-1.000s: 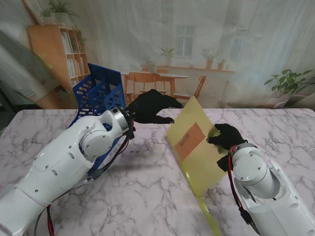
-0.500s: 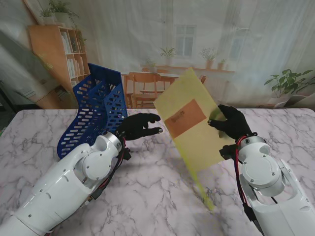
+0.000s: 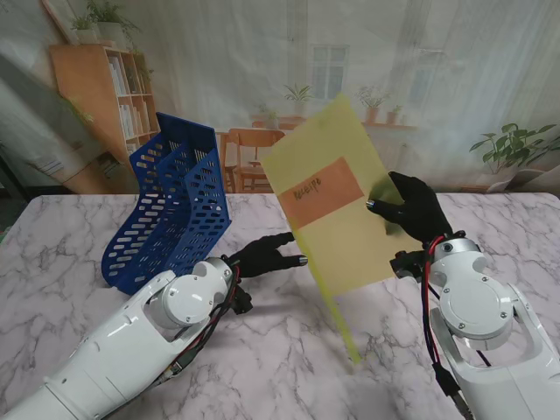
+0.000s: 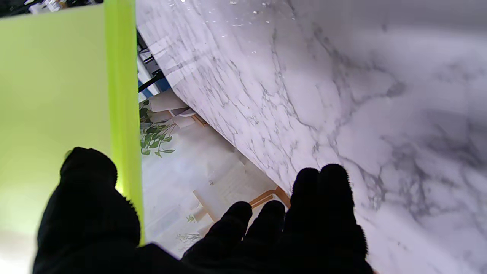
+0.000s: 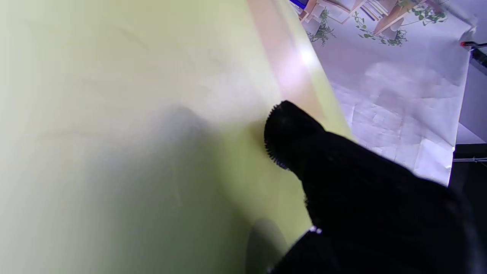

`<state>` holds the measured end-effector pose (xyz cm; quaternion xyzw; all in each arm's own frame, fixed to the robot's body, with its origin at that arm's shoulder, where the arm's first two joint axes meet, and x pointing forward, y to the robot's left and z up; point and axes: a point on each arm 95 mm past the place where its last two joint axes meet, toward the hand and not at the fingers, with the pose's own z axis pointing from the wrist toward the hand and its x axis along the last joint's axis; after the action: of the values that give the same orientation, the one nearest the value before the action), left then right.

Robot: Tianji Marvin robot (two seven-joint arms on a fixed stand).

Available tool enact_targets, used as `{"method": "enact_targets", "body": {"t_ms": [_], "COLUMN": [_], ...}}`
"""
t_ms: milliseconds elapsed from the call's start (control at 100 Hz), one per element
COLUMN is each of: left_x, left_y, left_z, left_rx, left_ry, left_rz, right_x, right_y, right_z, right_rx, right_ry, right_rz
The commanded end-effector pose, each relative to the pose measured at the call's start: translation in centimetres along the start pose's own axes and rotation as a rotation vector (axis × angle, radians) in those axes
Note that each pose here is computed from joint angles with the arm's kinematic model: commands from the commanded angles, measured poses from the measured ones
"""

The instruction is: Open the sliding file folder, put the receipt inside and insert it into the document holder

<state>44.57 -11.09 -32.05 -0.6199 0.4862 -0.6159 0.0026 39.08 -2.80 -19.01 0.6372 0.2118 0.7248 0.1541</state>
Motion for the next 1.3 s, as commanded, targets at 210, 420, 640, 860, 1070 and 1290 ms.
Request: {"method": "enact_targets", "body": {"t_ms": [210,420,640,860,1070,1290], "left_x": [1.5,2.5,3.8,4.5,4.7,4.9], "left_y": [1.4,1.5,1.3,-0.1,-1.8,-2.6], "left_z": [0.7,0.7,0.6,0.0,-0.7,-1.3], "left_rx": [-0.047,0.004,0.111,0.176,0.175,0.157], "left_ry": [0.067,0.11,0.149,0.189,0.228,0.266], "left_rz": [-0.194,-0.302,-0.359,-0.285,-0.206,-0.202], "right_x": [-0.2,-0.8,-1.2,-1.8,-2.7,-3.7], "right_y": [-0.9,-1.5,-1.9,-2.1,-2.3,-2.6], "right_z": [-0.3,-0.3,-0.2,-0.6,-1.6,-2.3], "right_rx": [0.025,0.04,0.049,0.099,0.177,0.24], "right_ry": [-0.004,-0.022,-0.034,-0.042,-0.096,-0.126], "right_rz": [0.014,0.018,0.017,0.013,0.022,0.042]}}
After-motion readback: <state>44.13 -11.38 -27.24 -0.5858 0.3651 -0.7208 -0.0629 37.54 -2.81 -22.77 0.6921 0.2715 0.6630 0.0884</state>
